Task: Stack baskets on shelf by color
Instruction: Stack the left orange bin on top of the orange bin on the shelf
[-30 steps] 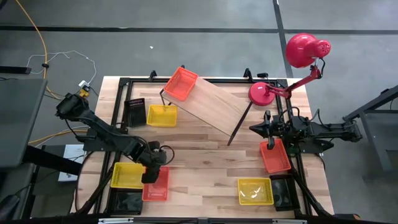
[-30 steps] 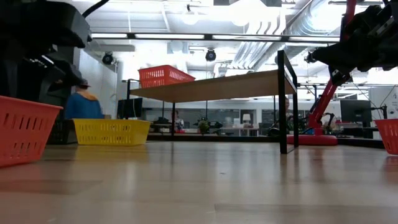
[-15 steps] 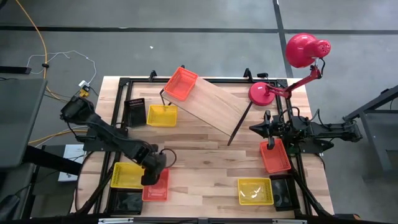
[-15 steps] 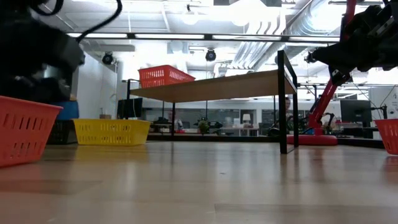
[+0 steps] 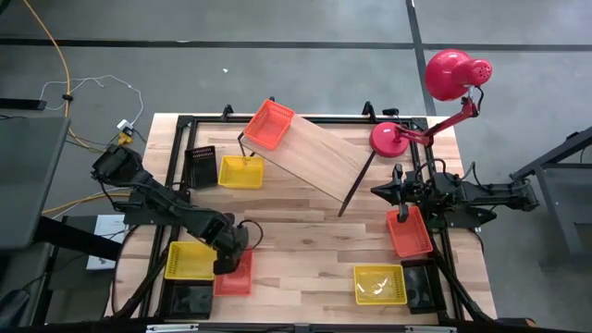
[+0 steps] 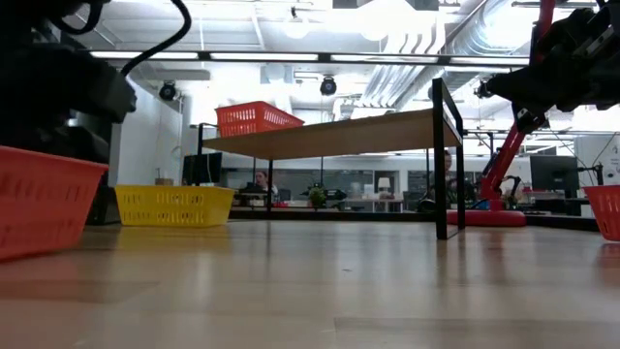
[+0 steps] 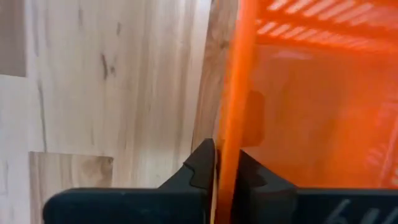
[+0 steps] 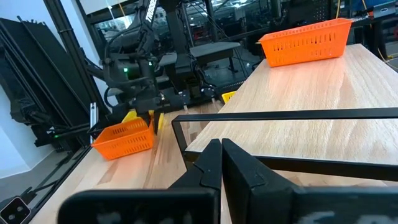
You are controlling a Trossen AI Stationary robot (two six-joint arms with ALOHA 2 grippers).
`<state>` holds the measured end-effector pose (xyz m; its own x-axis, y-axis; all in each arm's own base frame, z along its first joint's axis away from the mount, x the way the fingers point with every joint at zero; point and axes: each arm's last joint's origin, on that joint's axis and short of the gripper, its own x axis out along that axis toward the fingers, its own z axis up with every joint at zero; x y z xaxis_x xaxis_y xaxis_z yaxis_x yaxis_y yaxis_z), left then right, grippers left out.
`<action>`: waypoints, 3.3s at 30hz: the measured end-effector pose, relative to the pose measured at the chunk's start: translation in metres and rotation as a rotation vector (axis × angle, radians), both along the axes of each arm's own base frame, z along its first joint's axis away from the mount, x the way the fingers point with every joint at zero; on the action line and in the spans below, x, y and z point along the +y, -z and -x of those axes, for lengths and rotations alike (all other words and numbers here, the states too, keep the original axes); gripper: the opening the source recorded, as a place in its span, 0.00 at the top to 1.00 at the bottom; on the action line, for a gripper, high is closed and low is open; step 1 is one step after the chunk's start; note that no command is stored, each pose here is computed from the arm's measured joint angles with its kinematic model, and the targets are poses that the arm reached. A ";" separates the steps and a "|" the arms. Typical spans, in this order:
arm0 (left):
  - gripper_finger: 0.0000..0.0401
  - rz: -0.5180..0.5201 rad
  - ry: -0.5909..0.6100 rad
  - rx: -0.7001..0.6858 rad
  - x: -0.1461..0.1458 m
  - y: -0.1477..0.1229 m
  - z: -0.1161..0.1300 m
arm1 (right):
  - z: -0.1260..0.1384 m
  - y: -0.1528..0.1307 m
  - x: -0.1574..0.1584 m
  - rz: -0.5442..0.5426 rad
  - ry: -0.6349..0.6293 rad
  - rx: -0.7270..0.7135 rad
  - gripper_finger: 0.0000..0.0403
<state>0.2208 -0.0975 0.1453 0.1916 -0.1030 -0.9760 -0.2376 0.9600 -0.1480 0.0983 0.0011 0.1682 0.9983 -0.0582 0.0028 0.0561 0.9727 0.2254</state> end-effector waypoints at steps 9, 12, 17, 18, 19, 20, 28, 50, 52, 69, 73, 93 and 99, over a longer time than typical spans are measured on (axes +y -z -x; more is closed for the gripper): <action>1.00 -0.025 -0.022 -0.197 0.002 -0.050 -0.004 | 0.000 0.000 0.000 0.000 0.000 0.000 1.00; 1.00 -0.077 -0.013 -0.283 0.004 -0.082 -0.004 | 0.000 0.000 0.000 0.000 0.000 0.000 1.00; 1.00 -0.254 0.034 -0.415 0.017 -0.148 -0.003 | 0.000 0.000 0.000 0.000 0.000 0.000 1.00; 1.00 -0.302 0.048 -0.435 0.021 -0.161 -0.004 | 0.000 0.000 0.000 0.000 0.000 0.000 1.00; 1.00 -0.350 0.060 -0.454 0.027 -0.174 -0.006 | 0.000 0.000 0.000 0.000 0.000 -0.001 1.00; 1.00 -0.407 0.072 -0.465 0.034 -0.186 -0.007 | 0.000 0.000 0.000 0.000 0.000 0.000 1.00; 1.00 -0.769 0.117 -0.466 0.116 -0.261 -0.028 | 0.000 0.000 0.000 0.000 0.000 0.000 1.00; 1.00 -1.133 0.627 0.174 0.265 -0.282 -0.077 | 0.000 0.000 0.000 0.000 0.000 -0.001 1.00; 1.00 -1.084 0.646 0.214 0.273 -0.273 -0.076 | 0.000 0.000 0.000 0.000 0.000 -0.001 1.00; 1.00 -0.917 0.600 0.099 0.293 -0.258 -0.073 | 0.000 0.000 0.000 0.000 0.000 -0.001 1.00; 1.00 -0.909 0.563 0.084 0.293 -0.257 -0.073 | 0.000 0.000 0.000 0.000 0.000 -0.001 1.00; 0.80 -0.896 0.479 0.059 0.293 -0.258 -0.073 | 0.000 0.000 0.000 0.000 0.000 0.000 1.00; 0.74 -0.902 0.415 0.051 0.292 -0.259 -0.073 | 0.000 0.000 0.000 0.000 0.000 -0.001 1.00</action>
